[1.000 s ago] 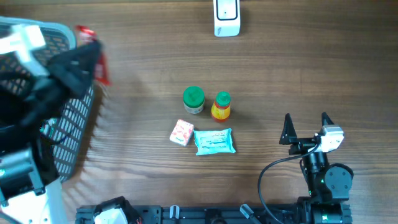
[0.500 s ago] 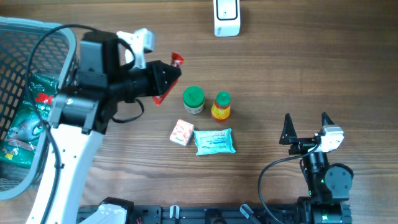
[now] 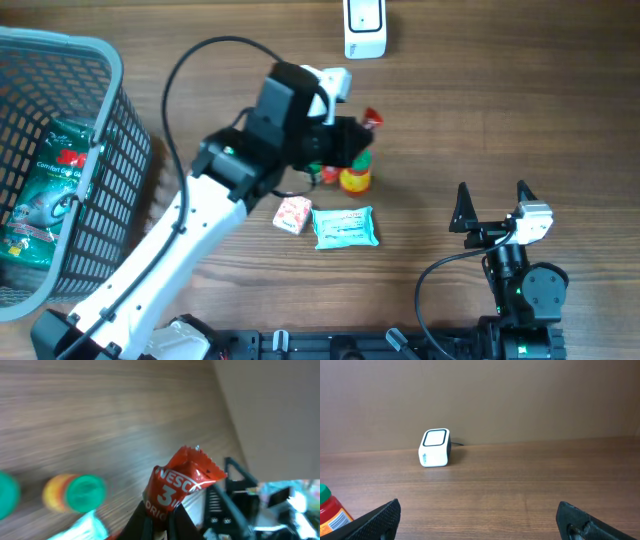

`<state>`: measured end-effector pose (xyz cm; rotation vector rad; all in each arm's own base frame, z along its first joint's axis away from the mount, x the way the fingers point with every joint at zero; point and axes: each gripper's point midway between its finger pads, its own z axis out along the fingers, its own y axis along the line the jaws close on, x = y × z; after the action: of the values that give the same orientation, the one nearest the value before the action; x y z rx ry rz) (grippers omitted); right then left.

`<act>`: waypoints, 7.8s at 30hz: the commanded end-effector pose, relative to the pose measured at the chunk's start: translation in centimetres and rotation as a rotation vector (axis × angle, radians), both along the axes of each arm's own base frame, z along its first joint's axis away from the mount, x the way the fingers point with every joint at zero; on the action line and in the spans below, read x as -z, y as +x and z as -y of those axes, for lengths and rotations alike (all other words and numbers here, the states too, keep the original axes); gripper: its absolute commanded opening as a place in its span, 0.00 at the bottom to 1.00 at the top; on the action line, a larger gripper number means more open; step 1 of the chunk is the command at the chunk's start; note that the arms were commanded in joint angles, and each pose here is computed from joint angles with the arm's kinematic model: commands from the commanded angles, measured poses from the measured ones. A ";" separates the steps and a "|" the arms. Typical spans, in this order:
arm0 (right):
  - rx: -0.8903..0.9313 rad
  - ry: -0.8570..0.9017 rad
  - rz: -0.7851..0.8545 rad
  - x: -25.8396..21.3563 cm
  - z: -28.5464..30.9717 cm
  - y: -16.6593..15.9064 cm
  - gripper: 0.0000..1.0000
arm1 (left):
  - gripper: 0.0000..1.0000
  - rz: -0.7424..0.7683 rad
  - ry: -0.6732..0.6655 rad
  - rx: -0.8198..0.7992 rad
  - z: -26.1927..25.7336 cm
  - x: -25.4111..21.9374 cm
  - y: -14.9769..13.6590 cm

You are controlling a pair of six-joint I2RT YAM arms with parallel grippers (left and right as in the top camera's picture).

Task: Scan the item barcode
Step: 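Carry the Nescafe stick right and lay it beside the wipes, then return left gripper to basket and grasp the green 3M gloves pack, then carry the gloves pack right and set it down near the right gripper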

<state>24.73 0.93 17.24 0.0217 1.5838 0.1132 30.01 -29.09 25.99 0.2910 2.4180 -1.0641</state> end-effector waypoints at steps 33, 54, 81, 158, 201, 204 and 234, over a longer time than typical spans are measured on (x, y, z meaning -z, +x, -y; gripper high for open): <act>0.011 -0.005 0.004 -0.1 0.2 0.0 1.00 | 0.10 -0.247 0.226 -0.117 11.5 19.1 -1.7; 0.011 -0.005 0.004 -0.1 0.2 0.0 1.00 | 0.20 0.163 0.468 -0.550 -5.2 2.7 -2.0; 0.011 -0.005 0.004 -0.1 0.2 0.0 1.00 | 1.00 0.347 0.439 -1.713 -49.5 -10.6 -0.2; 0.011 -0.005 0.004 -0.1 0.2 0.0 1.00 | 0.04 0.264 -0.196 -0.554 -17.8 -12.7 4.8; 0.011 -0.005 0.004 -0.1 0.2 0.0 1.00 | 0.04 0.382 0.265 0.235 16.4 12.4 -1.6; 0.011 -0.005 0.004 -0.1 0.2 0.0 1.00 | 0.04 0.378 0.190 0.289 18.7 14.0 -1.8; 0.011 -0.005 0.004 -0.1 0.2 0.0 1.00 | 0.85 0.434 0.417 -0.031 9.0 10.9 6.0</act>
<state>24.80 0.37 16.97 0.0378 1.5948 0.0815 33.58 -41.12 11.51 0.6423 2.2543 -0.4562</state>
